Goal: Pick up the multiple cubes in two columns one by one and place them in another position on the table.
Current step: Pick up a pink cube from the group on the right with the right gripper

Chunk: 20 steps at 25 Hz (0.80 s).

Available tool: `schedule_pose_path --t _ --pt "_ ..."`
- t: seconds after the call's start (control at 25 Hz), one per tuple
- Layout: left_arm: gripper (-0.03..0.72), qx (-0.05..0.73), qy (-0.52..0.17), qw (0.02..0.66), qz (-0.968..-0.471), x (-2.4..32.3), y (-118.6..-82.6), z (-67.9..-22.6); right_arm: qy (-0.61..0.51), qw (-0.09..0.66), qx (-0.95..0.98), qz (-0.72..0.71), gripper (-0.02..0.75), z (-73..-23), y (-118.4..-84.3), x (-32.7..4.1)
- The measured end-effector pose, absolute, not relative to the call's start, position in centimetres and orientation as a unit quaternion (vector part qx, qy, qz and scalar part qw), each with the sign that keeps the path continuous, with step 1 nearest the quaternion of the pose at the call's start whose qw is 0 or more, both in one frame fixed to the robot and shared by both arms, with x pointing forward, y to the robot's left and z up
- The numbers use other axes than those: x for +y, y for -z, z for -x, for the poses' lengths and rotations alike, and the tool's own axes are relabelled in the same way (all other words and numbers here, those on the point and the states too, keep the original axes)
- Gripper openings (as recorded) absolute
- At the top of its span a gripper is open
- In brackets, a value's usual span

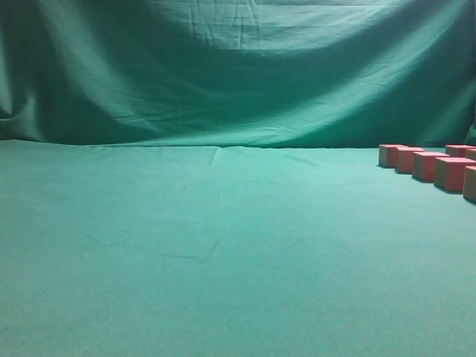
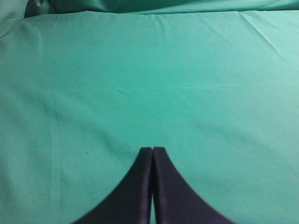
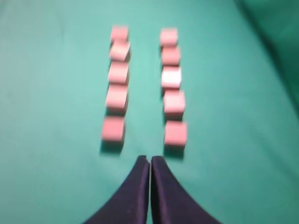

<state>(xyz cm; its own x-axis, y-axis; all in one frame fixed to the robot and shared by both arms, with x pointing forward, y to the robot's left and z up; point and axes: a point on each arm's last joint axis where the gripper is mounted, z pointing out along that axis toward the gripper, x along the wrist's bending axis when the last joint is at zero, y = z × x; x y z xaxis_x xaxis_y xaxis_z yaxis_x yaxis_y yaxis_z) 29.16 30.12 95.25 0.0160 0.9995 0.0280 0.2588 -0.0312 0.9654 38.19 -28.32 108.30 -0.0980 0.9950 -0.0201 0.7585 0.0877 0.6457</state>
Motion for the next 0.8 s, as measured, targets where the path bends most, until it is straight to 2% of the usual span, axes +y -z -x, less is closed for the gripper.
schedule_pose_path --t 0.16,0.36,0.72,0.76,0.8 --pt "0.000 0.550 -0.435 0.426 -0.571 30.1 -95.3 -29.2 -0.191 0.175 0.755 -0.602 0.000 -41.1 -106.7 -26.2" --pt "0.000 0.550 -0.435 0.426 -0.571 30.1 -95.3 -29.2 -0.170 0.140 0.778 -0.589 0.000 -44.3 -104.2 -23.5" --pt "0.000 0.550 -0.435 0.426 -0.571 30.1 -95.3 -29.2 -0.102 0.112 0.764 -0.627 0.000 -50.3 -100.6 -22.5" --pt "0.000 0.550 -0.435 0.426 -0.571 30.1 -95.3 -29.2 -0.097 0.110 0.763 -0.629 0.050 -50.9 -100.2 -22.3" --pt "0.000 0.550 -0.435 0.426 -0.571 30.1 -95.3 -29.2 -0.092 0.107 0.762 -0.632 0.050 -51.5 -99.8 -22.2"
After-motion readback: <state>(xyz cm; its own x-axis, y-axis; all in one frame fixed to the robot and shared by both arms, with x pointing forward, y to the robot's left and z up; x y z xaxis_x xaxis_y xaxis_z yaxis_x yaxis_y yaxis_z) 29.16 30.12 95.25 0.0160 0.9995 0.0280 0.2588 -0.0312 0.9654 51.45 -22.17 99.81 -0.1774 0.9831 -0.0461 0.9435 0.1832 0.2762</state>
